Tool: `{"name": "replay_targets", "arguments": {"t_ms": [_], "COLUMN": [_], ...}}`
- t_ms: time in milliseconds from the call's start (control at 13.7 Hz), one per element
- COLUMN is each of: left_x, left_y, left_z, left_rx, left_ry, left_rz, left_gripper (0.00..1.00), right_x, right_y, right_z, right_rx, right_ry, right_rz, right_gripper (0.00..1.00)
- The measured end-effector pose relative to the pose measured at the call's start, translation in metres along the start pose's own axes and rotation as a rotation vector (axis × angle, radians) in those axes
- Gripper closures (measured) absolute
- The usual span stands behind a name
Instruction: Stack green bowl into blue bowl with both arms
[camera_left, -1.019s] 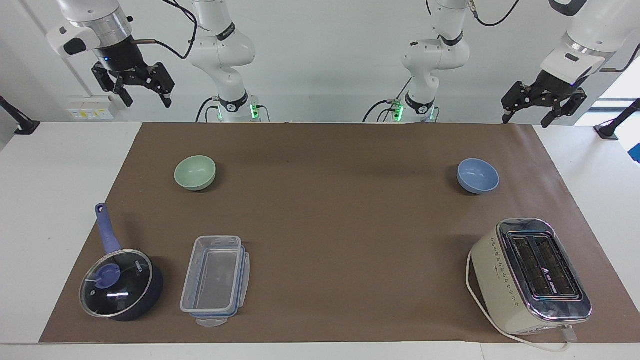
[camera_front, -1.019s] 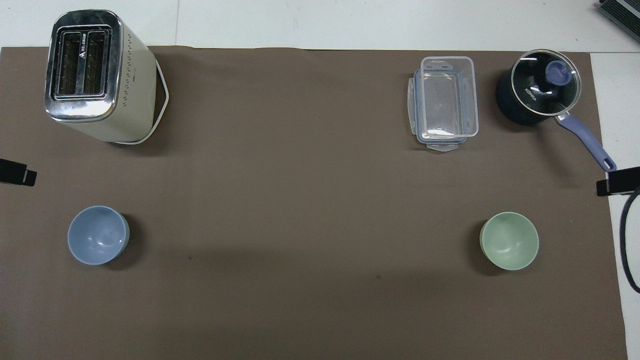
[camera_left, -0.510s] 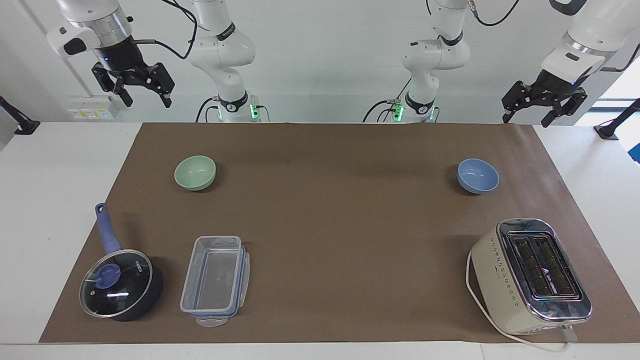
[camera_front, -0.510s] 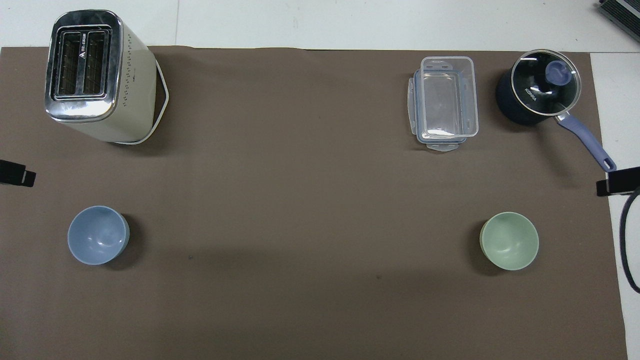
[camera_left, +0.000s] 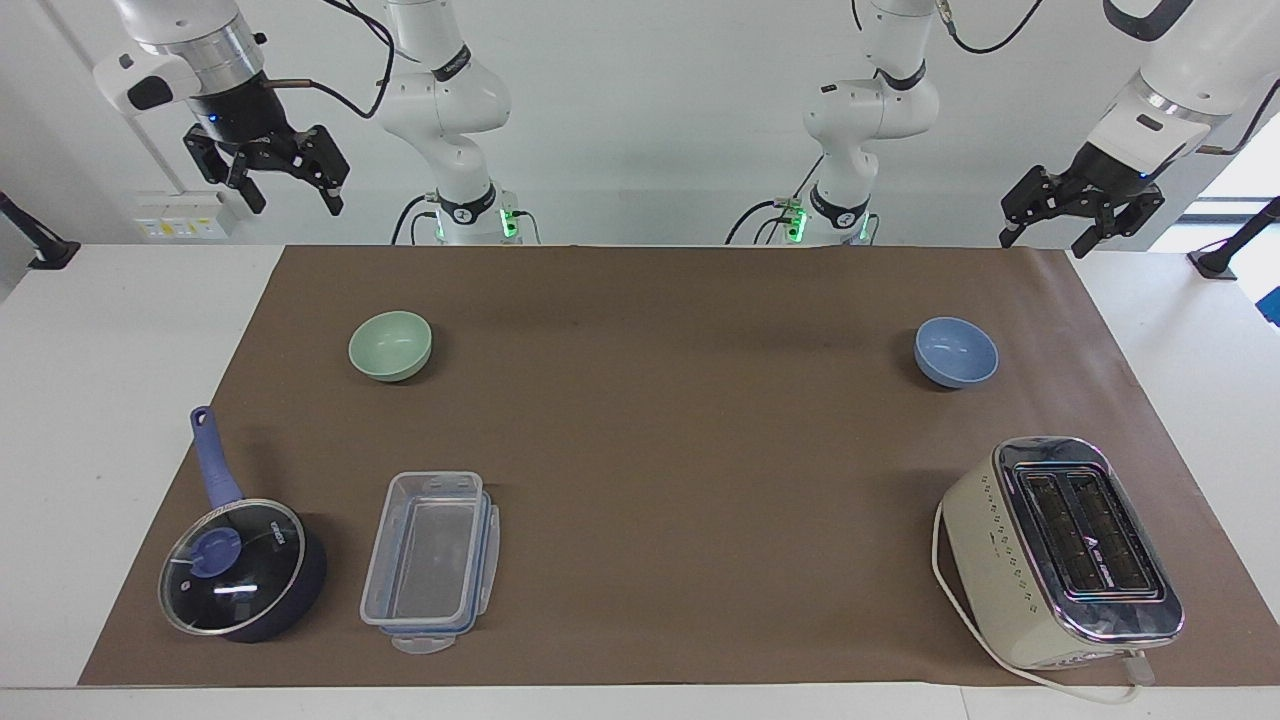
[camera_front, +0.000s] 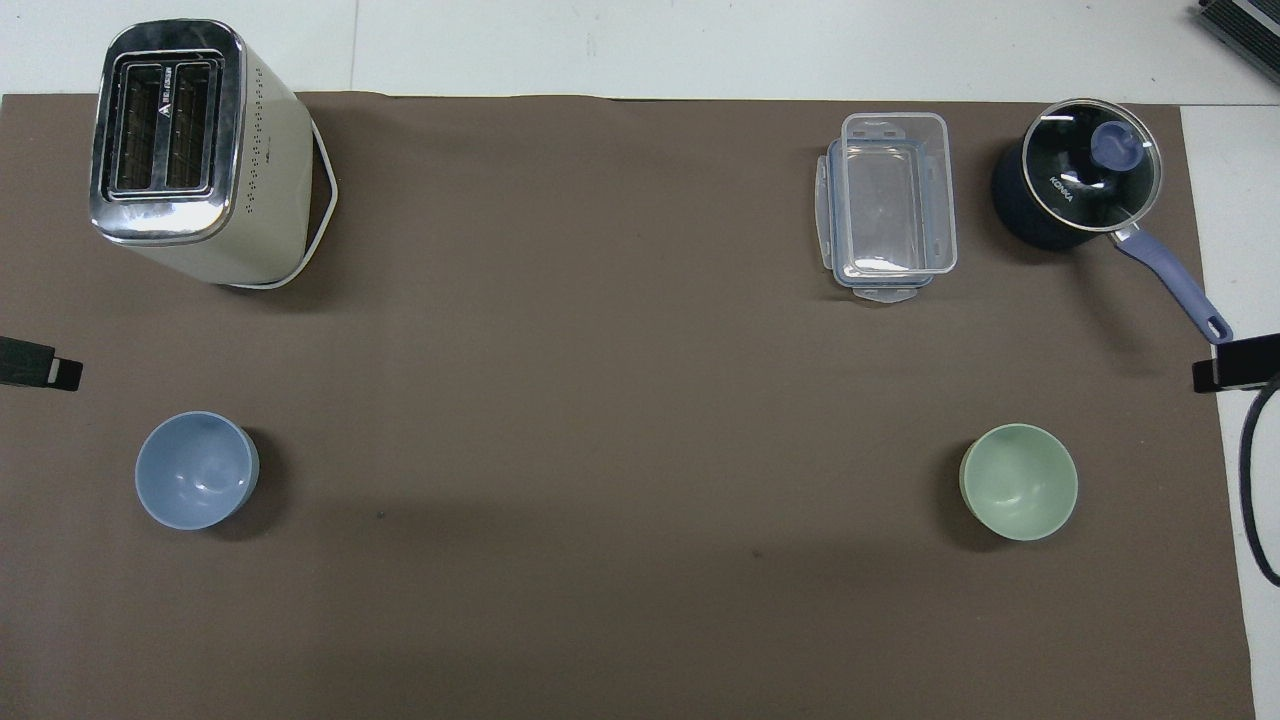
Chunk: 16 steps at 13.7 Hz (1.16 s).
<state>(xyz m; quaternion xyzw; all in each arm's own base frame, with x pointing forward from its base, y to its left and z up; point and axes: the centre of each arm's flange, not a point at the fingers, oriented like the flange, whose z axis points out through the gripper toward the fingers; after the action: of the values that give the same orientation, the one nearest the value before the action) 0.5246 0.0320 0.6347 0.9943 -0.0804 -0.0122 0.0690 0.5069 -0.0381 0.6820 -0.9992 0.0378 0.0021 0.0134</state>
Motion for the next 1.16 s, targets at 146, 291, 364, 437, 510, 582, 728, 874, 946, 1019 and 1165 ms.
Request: {"name": "replay_targets", "arguments": {"t_ms": [146,291,364,437,510,582,728,874,946,1019,1165], "left_x": [-0.003,-0.007,-0.01,-0.014,-0.017,-0.02,-0.026,-0.037,-0.044,-0.051,-0.067], "left_y": [-0.015,-0.035,-0.048,-0.064,-0.077,-0.086,-0.102,-0.122,-0.131,-0.14,-0.159], "left_z": [0.015,0.032,0.043,0.055,0.067,0.079,0.106,0.139,0.156,0.172,0.202], "left_rx": [-0.031,-0.064,-0.079,-0.093,-0.102,-0.113,-0.157,-0.174,-0.176,-0.177,-0.188], "left_ry": [0.001,0.0,0.003,0.011,0.021,0.029,0.052,0.063,0.063,0.06,0.071], "left_rz": [0.002,0.01,0.015,0.015,0.015,0.013,0.007,0.017,0.023,0.028,0.032], "left_gripper": [0.0,0.0,0.0,0.0,0.0,0.0,0.0,0.0,0.0,0.0,0.02], "right_x": [0.0,0.0,0.0,0.0,0.0,0.0,0.0,0.0,0.0,0.0,0.0], "right_y": [0.0,0.0,0.0,0.0,0.0,0.0,0.0,0.0,0.0,0.0,0.0], "right_z": [0.0,0.0,0.0,0.0,0.0,0.0,0.0,0.0,0.0,0.0,0.0], "right_rx": [0.0,0.0,0.0,0.0,0.0,0.0,0.0,0.0,0.0,0.0,0.0], "right_ry": [0.0,0.0,0.0,0.0,0.0,0.0,0.0,0.0,0.0,0.0,0.0], "right_rz": [0.0,0.0,0.0,0.0,0.0,0.0,0.0,0.0,0.0,0.0,0.0], "right_gripper": [0.0,0.0,0.0,0.0,0.0,0.0,0.0,0.0,0.0,0.0,0.0]}}
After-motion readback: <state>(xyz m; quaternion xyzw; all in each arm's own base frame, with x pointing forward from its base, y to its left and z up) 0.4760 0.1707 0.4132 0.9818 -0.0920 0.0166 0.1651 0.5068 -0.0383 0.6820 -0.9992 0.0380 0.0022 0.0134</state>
